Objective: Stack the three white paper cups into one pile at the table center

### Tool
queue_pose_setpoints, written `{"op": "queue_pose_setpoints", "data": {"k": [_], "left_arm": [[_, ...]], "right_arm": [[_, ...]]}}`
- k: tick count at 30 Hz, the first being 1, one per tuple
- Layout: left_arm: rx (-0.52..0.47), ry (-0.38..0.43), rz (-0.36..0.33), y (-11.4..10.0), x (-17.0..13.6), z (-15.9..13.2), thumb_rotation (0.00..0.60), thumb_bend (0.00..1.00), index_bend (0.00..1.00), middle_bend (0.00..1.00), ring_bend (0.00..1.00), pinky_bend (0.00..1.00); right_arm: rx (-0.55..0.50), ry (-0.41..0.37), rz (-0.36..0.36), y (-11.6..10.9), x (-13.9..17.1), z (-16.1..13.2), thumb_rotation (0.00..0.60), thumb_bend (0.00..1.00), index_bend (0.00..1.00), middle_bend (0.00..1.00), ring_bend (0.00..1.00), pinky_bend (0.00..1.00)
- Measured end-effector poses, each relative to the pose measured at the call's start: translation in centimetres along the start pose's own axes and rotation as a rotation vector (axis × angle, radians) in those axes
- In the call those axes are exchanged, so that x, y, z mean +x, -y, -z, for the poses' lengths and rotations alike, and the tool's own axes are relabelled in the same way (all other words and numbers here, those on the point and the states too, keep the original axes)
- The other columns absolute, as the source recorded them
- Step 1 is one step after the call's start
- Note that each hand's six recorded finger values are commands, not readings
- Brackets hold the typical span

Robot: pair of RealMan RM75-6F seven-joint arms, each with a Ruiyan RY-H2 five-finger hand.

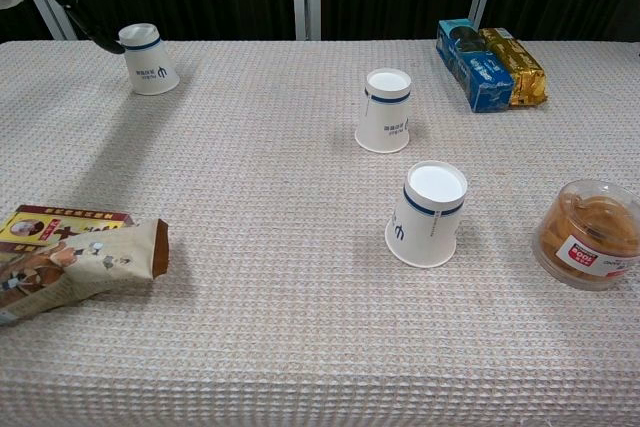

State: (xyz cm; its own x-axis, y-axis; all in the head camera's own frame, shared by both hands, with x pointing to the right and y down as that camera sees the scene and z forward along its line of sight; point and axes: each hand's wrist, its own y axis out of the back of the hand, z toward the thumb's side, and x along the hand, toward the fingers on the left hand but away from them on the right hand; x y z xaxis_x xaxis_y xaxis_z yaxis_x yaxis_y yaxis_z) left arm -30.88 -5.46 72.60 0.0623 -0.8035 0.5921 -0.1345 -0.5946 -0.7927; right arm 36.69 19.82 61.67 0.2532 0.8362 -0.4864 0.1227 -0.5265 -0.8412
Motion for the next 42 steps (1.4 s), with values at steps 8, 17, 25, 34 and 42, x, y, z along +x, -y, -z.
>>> {"op": "queue_pose_setpoints", "data": {"k": [8, 17, 25, 34, 42], "left_arm": [[0.016, -0.010, 0.018, 0.2, 1.1, 0.0, 0.600, 0.16, 0.21, 0.15, 0.12, 0.14], [0.018, -0.033, 0.069, 0.3, 2.8, 0.2, 0.600, 0.25, 0.21, 0.15, 0.12, 0.14], [-0.027, -0.065, 0.125, 1.6, 3.9, 0.2, 0.600, 0.25, 0.21, 0.17, 0.12, 0.13], [-0.061, -0.057, 0.119, 2.1, 4.4, -0.8, 0.600, 0.26, 0.38, 0.35, 0.21, 0.14], [-0.064, -0.025, 0.078, 1.4, 4.4, -1.3, 0.600, 0.26, 0.51, 0.55, 0.39, 0.14]], "right_arm": [[0.003, 0.015, -0.003, 0.0, -0.1, 0.2, 0.600, 0.23, 0.00, 0.14, 0.00, 0.00], [0.005, 0.044, 0.006, -0.3, 0.1, 0.6, 0.600, 0.23, 0.00, 0.14, 0.00, 0.00], [0.011, 0.063, 0.013, -0.6, 0.2, 0.7, 0.600, 0.23, 0.00, 0.14, 0.00, 0.00], [0.012, 0.075, 0.019, -0.6, 0.4, 0.6, 0.600, 0.23, 0.00, 0.14, 0.00, 0.00], [0.008, 0.075, 0.025, -0.8, 0.6, 0.6, 0.600, 0.23, 0.00, 0.14, 0.00, 0.00]]}}
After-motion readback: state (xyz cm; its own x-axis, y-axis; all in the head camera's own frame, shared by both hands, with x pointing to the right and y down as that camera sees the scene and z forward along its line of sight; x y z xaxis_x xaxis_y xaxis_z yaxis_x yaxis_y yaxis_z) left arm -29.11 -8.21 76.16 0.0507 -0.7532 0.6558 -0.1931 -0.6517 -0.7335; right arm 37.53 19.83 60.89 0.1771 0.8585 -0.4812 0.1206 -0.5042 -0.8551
